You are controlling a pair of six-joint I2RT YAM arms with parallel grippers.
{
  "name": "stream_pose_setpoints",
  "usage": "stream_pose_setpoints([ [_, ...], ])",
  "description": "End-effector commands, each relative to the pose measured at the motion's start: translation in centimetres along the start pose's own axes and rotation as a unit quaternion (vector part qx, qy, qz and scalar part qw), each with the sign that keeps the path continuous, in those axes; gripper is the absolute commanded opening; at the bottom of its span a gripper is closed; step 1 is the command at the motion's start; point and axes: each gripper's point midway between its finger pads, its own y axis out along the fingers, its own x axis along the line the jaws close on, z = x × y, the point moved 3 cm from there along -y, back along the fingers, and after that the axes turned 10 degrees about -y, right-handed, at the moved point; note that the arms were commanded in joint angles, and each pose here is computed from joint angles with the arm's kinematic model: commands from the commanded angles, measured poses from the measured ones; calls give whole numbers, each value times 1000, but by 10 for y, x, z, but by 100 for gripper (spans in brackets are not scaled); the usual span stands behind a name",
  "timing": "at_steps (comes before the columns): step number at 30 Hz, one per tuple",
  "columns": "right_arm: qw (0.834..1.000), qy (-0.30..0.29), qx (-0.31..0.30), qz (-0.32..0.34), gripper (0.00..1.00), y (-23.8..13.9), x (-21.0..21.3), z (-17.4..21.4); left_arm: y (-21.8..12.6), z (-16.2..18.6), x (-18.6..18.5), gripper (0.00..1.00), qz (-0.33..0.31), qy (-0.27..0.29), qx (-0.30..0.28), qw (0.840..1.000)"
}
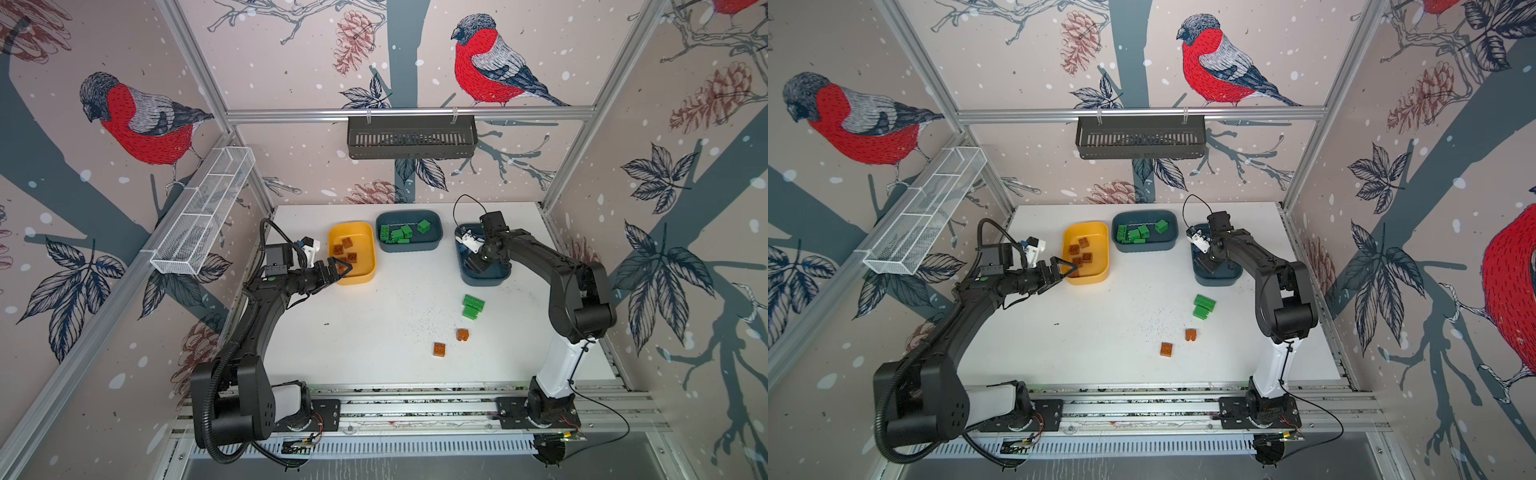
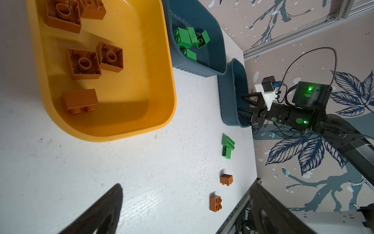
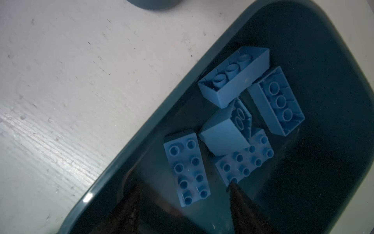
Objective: Sort the legos into containers by color
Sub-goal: 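Carry the blue brick into the large teal tub and release, then return the right gripper to the pile and grasp a brown brick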
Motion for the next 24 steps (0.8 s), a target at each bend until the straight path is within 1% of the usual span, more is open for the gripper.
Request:
stream_pose_setpoints([
  [1,999,23,-44,-15,71,-21,2,-15,0,-4,-4,97,5,14,-2,1000],
  [4,994,46,-94,-36,73,-47,14,-27,0,-4,-5,97,5,15,-1,1000],
  [6,990,60,-117,-51,75,-62,29,-29,0,-3,-4,97,5,15,-1,1000],
  [9,989,53,-117,-70,76,-74,58,-18,1,-2,-3,97,6,13,0,1000],
  [12,992,16,-96,-76,76,-80,88,-2,3,-1,-2,97,7,12,3,1000],
  [16,990,-23,-88,-107,77,-88,131,6,5,0,-1,97,5,12,8,1000],
  [19,984,-82,-97,-125,78,-92,170,8,5,0,-1,97,5,13,7,1000],
  [21,977,-128,-102,-137,79,-92,195,13,6,2,-2,97,7,15,8,1000],
  [24,968,-169,-96,-160,79,-90,222,19,5,3,-1,97,5,17,10,1000],
])
